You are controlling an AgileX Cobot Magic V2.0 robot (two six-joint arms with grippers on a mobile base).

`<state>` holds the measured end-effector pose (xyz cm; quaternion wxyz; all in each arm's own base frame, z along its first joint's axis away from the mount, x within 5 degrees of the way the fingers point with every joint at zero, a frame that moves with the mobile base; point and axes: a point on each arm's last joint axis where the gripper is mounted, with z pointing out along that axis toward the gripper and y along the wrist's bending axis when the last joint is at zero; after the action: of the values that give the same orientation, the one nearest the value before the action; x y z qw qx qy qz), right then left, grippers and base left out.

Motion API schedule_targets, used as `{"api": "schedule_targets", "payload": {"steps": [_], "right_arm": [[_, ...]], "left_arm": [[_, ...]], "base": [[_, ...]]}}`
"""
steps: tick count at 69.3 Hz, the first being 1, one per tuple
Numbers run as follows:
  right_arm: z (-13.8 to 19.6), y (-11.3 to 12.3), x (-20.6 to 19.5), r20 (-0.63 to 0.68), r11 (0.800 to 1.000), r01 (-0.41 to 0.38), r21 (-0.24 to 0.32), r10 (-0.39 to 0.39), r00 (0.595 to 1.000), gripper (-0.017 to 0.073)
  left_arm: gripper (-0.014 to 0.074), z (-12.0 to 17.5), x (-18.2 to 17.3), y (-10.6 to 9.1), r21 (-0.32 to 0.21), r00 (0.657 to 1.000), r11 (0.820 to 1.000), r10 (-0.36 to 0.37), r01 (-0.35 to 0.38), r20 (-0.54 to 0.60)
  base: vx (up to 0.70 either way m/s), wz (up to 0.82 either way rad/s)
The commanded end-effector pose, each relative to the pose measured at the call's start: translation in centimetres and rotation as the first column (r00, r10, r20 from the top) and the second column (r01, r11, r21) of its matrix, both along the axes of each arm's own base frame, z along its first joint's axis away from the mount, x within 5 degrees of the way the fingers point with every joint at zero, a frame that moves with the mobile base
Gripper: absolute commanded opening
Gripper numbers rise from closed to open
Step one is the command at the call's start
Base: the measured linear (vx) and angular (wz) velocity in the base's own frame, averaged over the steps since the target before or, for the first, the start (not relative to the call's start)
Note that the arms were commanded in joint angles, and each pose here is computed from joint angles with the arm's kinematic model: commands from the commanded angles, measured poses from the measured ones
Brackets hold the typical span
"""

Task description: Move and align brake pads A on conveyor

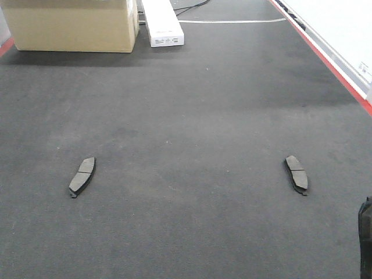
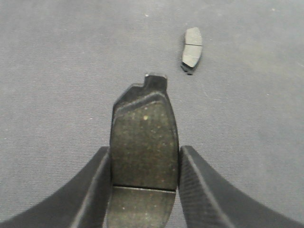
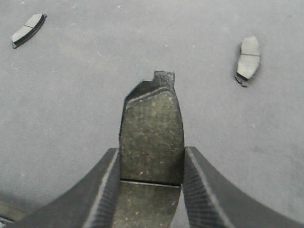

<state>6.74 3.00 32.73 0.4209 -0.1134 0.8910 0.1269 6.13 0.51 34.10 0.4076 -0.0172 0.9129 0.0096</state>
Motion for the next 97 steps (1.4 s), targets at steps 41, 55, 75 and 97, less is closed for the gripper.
{"api": "schedule_targets", "payload": {"steps": [41,55,75,97], "right_arm": [[1.4,0.1,0.4,0.098,0.999,0.001,0.033,-0.004,0.995,-0.0012],[1.4,0.1,0.4,0.098,0.999,0.001,0.033,-0.004,0.995,-0.0012],[1.4,0.1,0.4,0.098,0.999,0.001,0.033,-0.004,0.995,-0.0012],[1.4,0.1,0.4,0.098,0.999,0.001,0.033,-0.004,0.995,-0.0012]], "left_arm": [[-0.0006,1.2,0.4,0.0,-0.003,0.996,1.000,-0.008,0.008,0.087],[-0.0006,1.2,0.4,0.0,-0.003,0.996,1.000,-0.008,0.008,0.087],[-0.0006,1.2,0.4,0.0,-0.004,0.996,1.000,-0.010,0.010,0.092],[-0.0006,1.3,2.6,-1.1,-0.015,0.995,0.999,-0.037,0.038,0.092]], "base": [[0.01,0.01],[0.00,0.00],[0.00,0.00],[0.00,0.00]]}}
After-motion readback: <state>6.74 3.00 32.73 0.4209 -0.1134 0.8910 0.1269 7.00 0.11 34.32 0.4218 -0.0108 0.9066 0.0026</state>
